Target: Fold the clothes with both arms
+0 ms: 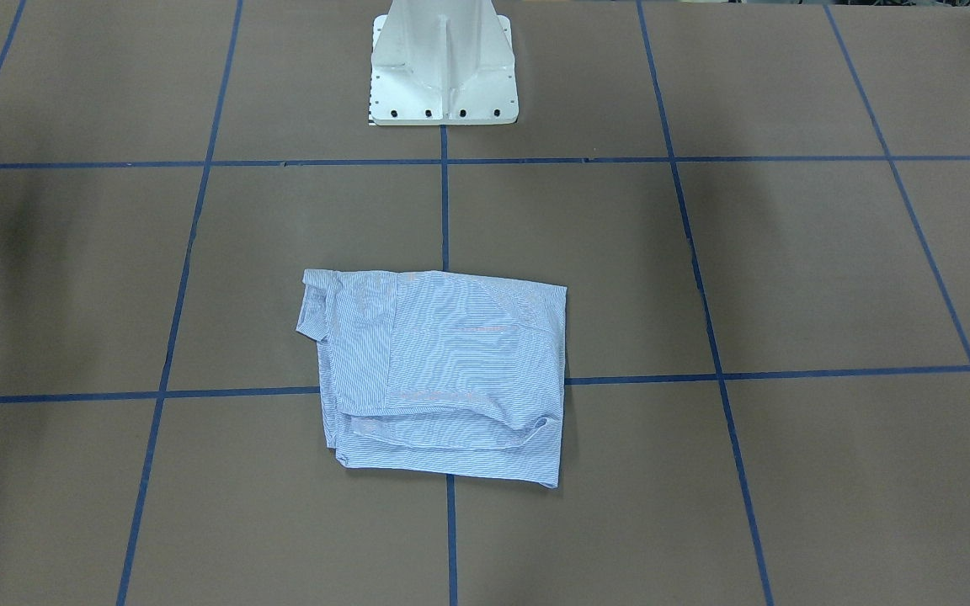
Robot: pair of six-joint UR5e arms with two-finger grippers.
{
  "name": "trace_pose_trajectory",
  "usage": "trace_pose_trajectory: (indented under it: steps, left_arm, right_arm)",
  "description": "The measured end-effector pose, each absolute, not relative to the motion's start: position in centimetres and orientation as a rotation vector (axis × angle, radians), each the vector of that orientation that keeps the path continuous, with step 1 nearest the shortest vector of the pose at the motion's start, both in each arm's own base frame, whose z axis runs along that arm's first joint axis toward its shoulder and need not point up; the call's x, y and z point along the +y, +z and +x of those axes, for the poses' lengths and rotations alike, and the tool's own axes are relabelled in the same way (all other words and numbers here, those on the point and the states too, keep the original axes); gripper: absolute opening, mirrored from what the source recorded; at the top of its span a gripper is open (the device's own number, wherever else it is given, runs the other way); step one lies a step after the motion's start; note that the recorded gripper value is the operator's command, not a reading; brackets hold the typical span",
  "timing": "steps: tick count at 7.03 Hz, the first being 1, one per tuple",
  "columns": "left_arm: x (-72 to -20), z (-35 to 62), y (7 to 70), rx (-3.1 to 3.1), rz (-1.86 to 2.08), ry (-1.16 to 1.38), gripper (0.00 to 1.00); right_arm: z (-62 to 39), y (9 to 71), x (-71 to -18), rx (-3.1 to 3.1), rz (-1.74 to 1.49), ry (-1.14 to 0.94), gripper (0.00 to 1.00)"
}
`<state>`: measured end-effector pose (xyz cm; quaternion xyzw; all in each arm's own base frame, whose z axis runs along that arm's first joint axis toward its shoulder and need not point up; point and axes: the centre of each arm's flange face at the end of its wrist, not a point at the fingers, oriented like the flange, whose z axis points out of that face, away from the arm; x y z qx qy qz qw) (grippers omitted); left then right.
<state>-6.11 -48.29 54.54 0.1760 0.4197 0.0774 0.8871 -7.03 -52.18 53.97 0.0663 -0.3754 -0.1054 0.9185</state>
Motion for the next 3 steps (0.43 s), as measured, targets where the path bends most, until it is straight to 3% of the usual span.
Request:
trace_pose_trajectory:
  steps: [3]
  left_arm:
    - [-49.55, -6.15, 54.18, 0.866, 0.373, 0.164, 1.0]
  right_arm:
    - [-7.13, 53.05, -52.39, -0.779, 0.152, -0.223, 1.0]
